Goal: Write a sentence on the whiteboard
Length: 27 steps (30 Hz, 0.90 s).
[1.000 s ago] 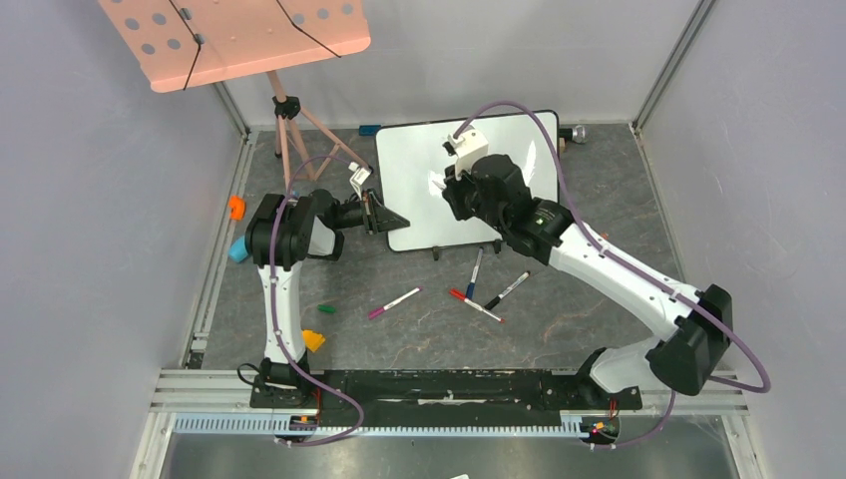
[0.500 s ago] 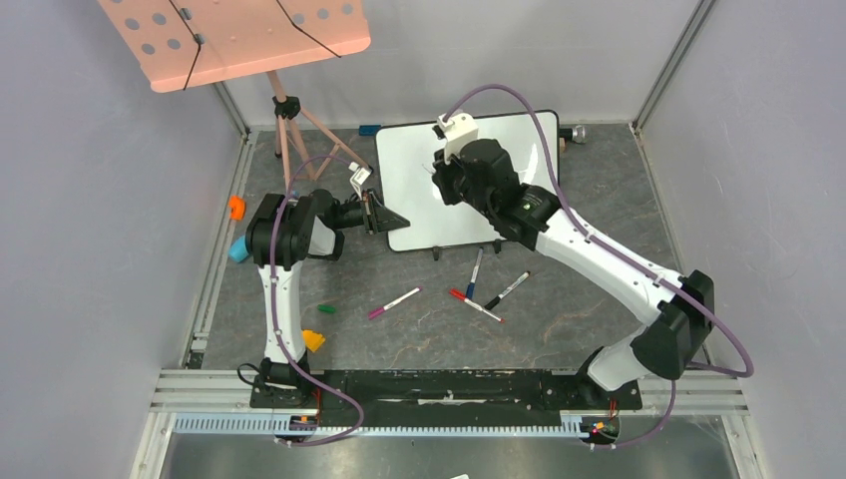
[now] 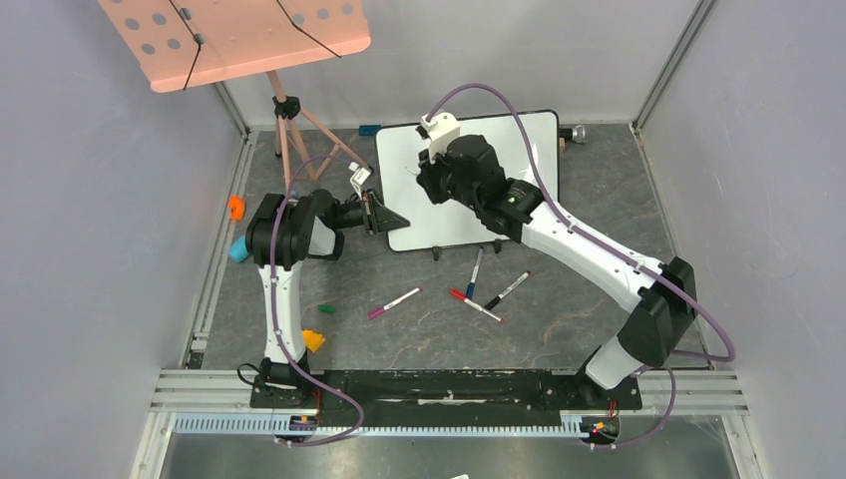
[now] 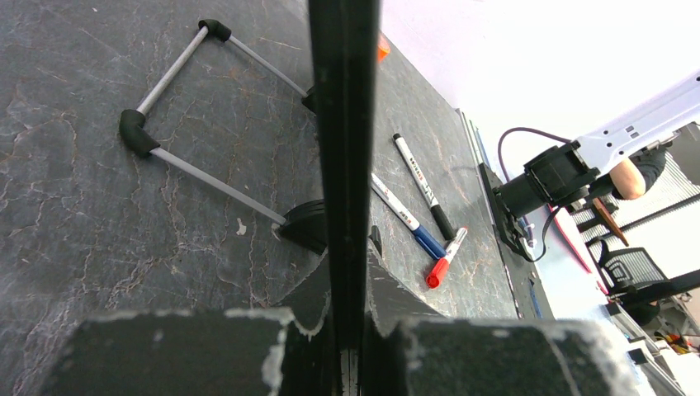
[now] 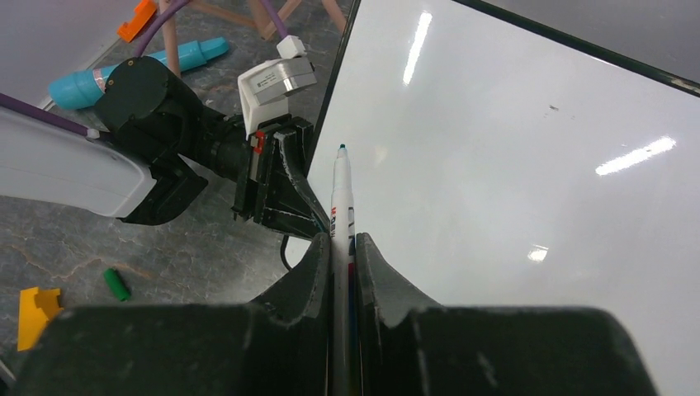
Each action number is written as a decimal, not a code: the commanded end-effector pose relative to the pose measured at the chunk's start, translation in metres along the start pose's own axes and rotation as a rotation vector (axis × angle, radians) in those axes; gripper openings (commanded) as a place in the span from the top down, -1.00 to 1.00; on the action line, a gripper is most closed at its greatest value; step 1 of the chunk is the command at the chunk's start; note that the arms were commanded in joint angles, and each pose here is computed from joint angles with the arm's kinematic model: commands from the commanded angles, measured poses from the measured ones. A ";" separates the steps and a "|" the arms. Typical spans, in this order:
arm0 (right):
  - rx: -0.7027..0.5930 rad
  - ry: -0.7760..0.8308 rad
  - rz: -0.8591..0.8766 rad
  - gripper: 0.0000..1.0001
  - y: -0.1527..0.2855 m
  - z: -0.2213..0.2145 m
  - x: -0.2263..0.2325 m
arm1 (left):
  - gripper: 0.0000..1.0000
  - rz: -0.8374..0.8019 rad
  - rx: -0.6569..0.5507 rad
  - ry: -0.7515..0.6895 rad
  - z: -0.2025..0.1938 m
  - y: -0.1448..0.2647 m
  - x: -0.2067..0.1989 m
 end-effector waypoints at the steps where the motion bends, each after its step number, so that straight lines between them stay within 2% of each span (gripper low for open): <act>1: -0.071 0.004 0.059 1.00 -0.004 0.025 0.012 | 0.96 -0.027 -0.003 -0.064 0.001 -0.006 0.000; 14: -0.068 0.012 0.029 1.00 -0.029 0.032 0.014 | 0.96 -0.031 0.001 -0.067 0.001 -0.006 -0.001; 27: -0.074 0.057 -0.106 1.00 -0.056 0.039 0.002 | 0.96 -0.032 0.002 -0.074 0.000 -0.006 -0.001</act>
Point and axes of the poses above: each gripper's point midway between its finger pads, its own y axis back along the fingers, its own x axis along the line the jaws close on, z = x × y, the point moved 7 cm from there along y, back along the fingers, and after that the axes turned 13 degrees about -y, right-handed, at the moved point
